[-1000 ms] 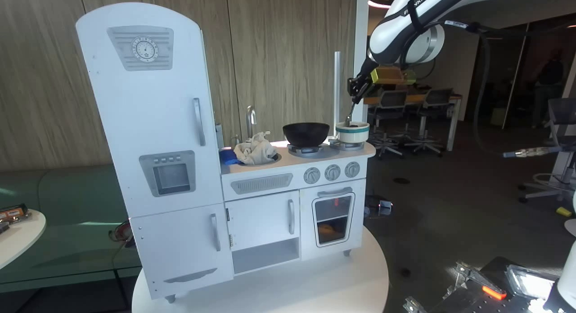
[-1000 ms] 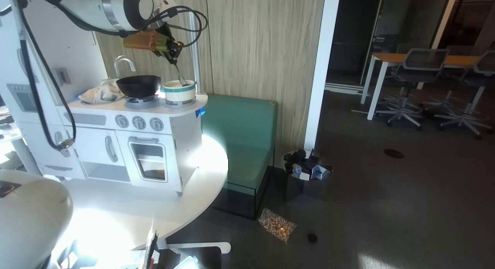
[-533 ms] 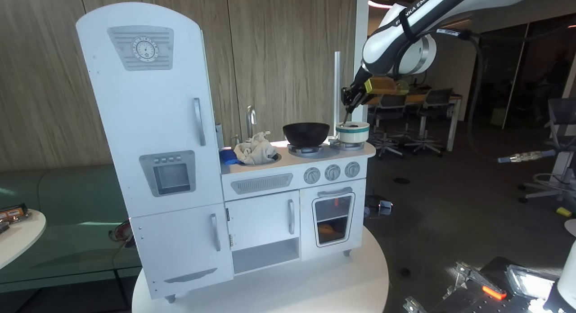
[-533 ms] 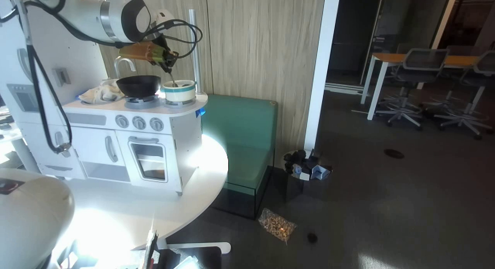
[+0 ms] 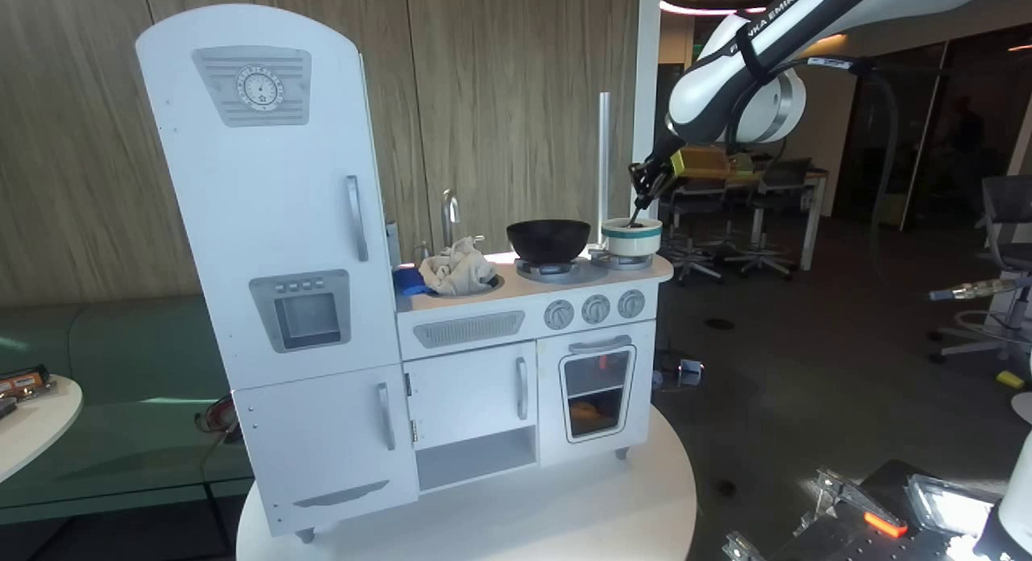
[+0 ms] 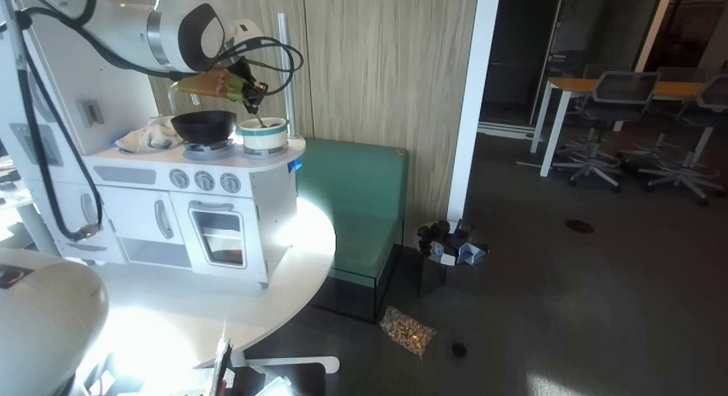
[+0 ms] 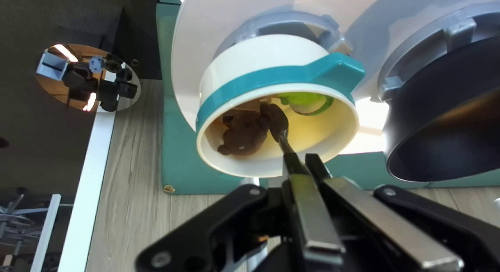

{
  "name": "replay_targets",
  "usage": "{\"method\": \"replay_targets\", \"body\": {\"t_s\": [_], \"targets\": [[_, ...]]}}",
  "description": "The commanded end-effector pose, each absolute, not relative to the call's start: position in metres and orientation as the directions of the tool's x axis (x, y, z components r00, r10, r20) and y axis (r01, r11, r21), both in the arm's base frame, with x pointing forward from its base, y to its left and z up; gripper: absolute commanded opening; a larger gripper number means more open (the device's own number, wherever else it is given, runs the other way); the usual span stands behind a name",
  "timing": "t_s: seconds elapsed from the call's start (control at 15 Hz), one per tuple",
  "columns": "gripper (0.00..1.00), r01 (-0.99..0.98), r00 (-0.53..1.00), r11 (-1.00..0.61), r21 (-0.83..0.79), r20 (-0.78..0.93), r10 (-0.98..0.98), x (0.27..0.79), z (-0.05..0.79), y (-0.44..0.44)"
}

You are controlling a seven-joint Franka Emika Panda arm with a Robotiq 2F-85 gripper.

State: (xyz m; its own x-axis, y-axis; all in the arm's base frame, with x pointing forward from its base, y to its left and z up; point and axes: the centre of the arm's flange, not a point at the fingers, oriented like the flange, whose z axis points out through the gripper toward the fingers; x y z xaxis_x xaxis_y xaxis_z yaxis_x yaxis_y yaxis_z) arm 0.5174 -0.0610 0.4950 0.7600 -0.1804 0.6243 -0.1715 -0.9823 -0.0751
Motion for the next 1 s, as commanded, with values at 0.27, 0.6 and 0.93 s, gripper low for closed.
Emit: {"method": "replay_targets", "body": {"t_s": [0.27, 0.6, 0.93], "targets": [[0.03, -0.12, 0.701, -0.989, -0.086, 0.698, -0.146, 0.51, 0.52, -0.05], [0.03, -0.046, 0.718, -0.993, -0.107, 0.688, -0.107, 0.533, 0.518, -0.031], [0.03, -0.076, 0.718, -0.986, -0.151, 0.678, -0.16, 0.523, 0.504, -0.039]]}}
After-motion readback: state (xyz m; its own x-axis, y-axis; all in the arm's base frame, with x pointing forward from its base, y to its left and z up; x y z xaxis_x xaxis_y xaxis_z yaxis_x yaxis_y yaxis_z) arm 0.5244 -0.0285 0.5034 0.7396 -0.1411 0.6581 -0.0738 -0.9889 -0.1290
